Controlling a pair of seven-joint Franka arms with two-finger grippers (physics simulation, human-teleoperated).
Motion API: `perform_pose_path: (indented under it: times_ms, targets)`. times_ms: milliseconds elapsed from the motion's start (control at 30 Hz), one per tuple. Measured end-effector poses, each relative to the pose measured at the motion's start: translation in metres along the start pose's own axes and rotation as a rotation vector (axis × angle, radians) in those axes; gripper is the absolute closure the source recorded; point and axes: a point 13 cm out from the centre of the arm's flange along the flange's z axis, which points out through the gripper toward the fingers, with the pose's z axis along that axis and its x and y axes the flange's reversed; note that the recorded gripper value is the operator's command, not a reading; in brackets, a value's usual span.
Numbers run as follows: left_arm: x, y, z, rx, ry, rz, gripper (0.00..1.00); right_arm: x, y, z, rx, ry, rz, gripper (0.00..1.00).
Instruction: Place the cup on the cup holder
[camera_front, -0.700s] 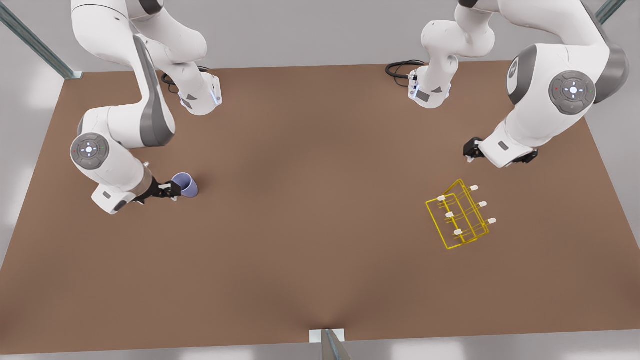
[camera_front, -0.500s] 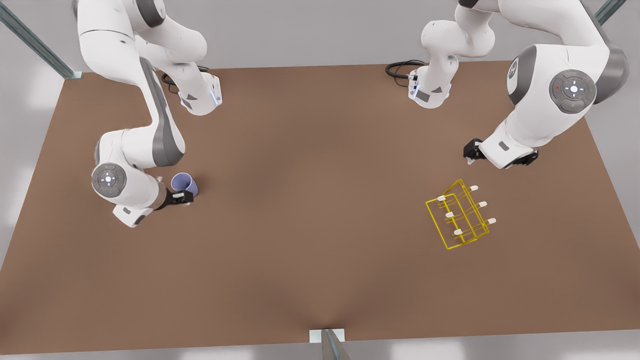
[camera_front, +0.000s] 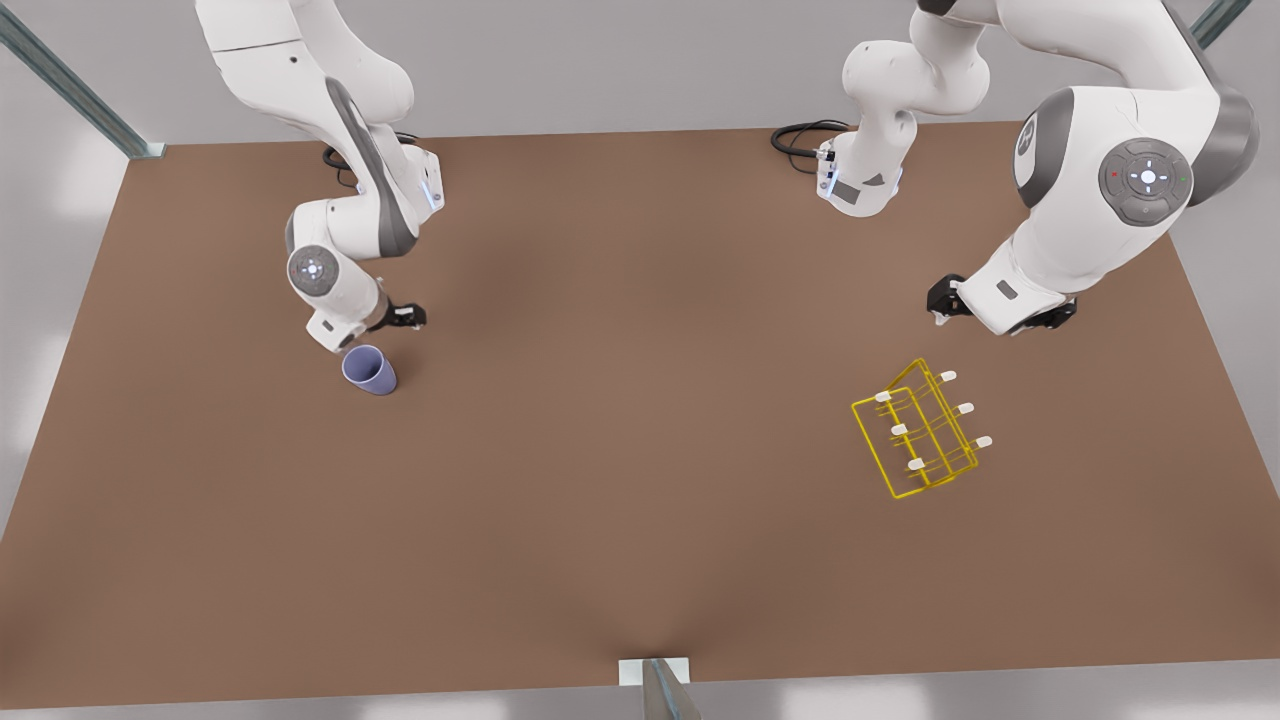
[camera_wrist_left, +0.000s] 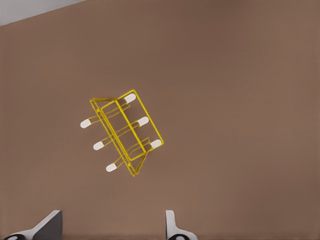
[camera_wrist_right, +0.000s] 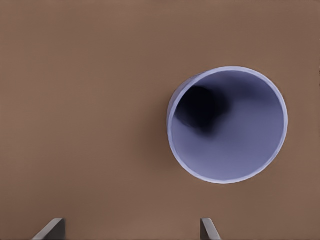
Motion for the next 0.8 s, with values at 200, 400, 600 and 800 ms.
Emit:
perform_pose_path:
  times_ms: [200, 400, 600, 800]
  targets:
    - [0.002, -0.001, -0.001, 0.0, 0.003, 0.003, 0.0, -0.029, 0.006, -0.013, -0.012, -0.136, 0.004, 0.0]
    - [0.002, -0.001, 0.0, 0.0, 0.006, 0.005, 0.0, -0.054, -0.005, -0.016, -0.027, -0.19, 0.038, 0.0]
    - [0.002, -0.005, 0.0, -0.001, 0.007, 0.015, 0.0, -0.052, -0.005, -0.004, -0.029, -0.181, 0.037, 0.0]
    - [0.002, -0.005, 0.001, 0.0, 0.009, 0.015, 0.0, -0.047, -0.001, 0.019, -0.031, -0.138, 0.03, 0.0]
